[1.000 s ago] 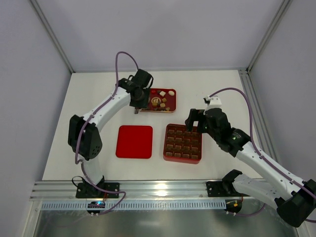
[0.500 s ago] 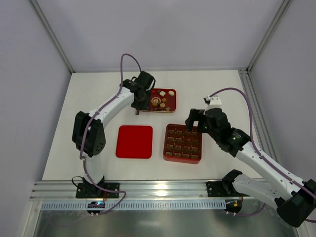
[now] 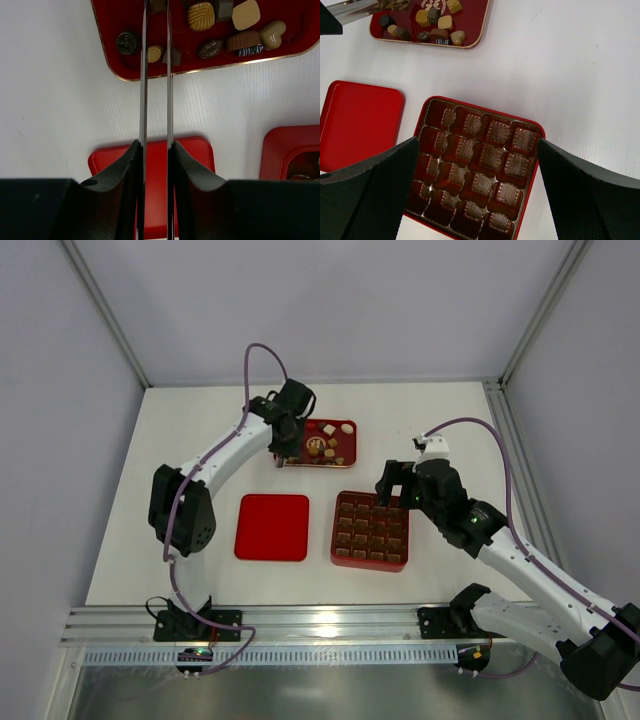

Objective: Pack the chocolate

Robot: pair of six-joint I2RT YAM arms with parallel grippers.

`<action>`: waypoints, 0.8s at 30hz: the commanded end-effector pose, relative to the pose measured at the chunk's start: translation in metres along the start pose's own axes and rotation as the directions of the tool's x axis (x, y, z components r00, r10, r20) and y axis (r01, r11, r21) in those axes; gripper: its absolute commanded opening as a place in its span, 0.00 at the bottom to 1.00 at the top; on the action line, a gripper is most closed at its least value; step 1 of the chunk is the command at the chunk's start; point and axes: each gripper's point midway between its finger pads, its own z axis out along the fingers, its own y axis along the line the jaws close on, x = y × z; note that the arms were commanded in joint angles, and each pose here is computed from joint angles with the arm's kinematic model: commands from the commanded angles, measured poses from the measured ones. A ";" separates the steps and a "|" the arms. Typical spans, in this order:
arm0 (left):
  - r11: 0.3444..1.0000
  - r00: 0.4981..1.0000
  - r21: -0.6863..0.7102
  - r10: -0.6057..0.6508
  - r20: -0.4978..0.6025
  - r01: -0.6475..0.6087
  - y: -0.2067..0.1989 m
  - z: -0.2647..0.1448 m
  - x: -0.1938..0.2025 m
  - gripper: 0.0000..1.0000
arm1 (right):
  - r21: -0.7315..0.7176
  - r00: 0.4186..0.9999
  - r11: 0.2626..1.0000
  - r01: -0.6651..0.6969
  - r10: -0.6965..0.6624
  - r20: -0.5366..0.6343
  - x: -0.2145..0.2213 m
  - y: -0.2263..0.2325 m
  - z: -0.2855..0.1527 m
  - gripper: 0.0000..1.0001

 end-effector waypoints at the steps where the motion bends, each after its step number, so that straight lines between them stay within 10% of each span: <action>1: 1.000 0.997 0.002 0.013 0.081 -0.013 -0.001 -0.019 -0.027 0.19 | 0.007 0.999 1.000 -0.016 0.016 0.044 -0.013 0.000 -0.004 1.00; 24: 0.983 0.988 0.173 0.036 0.152 -0.062 -0.055 -0.130 0.009 0.15 | 0.045 0.998 0.999 0.005 -0.008 0.066 -0.024 -0.007 -0.007 1.00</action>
